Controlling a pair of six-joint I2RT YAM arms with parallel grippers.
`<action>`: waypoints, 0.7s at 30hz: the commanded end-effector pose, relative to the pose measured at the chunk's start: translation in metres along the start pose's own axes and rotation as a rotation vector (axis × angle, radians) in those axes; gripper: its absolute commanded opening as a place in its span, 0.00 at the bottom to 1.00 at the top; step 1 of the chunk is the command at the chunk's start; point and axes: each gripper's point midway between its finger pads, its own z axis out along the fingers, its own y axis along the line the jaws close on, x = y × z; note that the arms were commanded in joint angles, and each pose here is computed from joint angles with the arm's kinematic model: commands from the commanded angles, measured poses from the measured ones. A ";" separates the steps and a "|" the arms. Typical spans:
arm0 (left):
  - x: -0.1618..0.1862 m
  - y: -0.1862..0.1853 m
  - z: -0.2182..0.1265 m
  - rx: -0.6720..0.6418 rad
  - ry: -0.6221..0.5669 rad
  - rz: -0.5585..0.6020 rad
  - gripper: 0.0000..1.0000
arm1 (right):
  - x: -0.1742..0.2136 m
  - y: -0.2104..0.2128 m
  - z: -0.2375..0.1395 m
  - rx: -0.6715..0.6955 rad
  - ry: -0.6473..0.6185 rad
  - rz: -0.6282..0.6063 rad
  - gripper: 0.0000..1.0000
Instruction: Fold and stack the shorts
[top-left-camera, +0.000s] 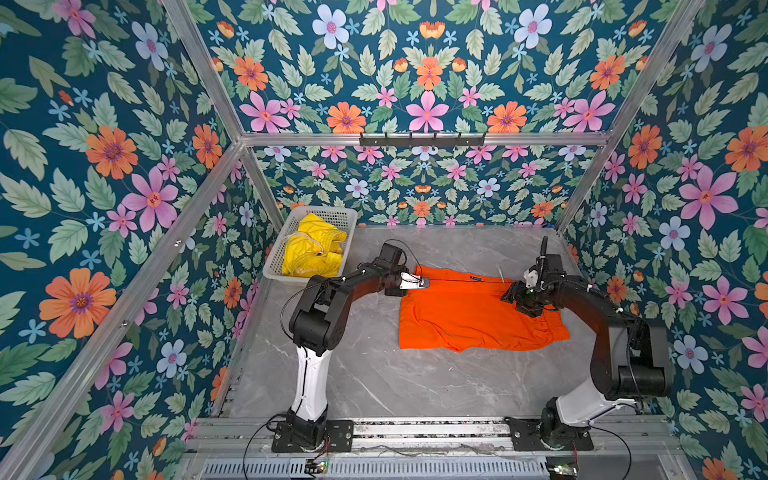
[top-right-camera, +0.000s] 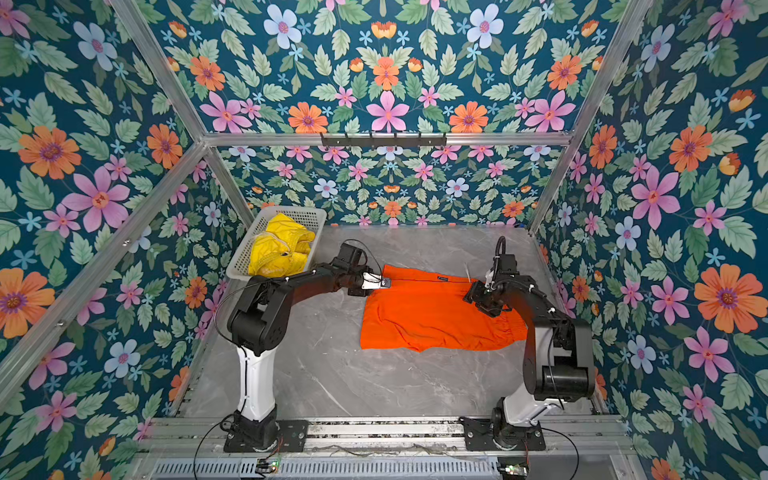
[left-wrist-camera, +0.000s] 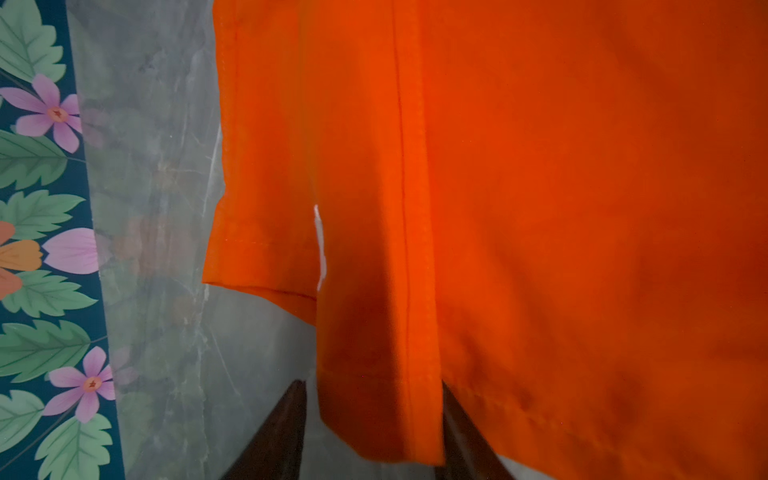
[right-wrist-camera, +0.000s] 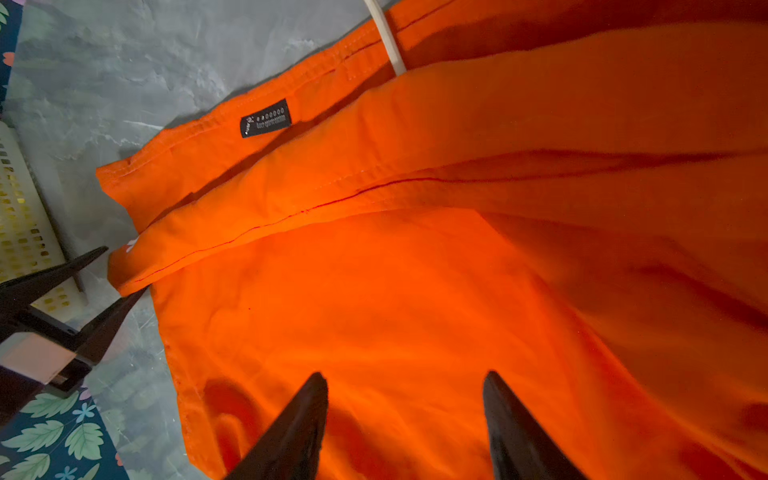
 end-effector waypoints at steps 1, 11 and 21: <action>-0.010 0.023 0.000 -0.092 -0.049 -0.052 0.47 | -0.002 -0.002 0.004 0.003 -0.010 0.007 0.60; -0.017 0.043 0.013 -0.127 -0.087 -0.138 0.25 | 0.000 -0.006 0.007 0.017 -0.007 0.009 0.60; -0.018 0.069 0.019 -0.150 -0.078 -0.266 0.00 | 0.001 -0.011 0.009 0.039 -0.002 0.010 0.60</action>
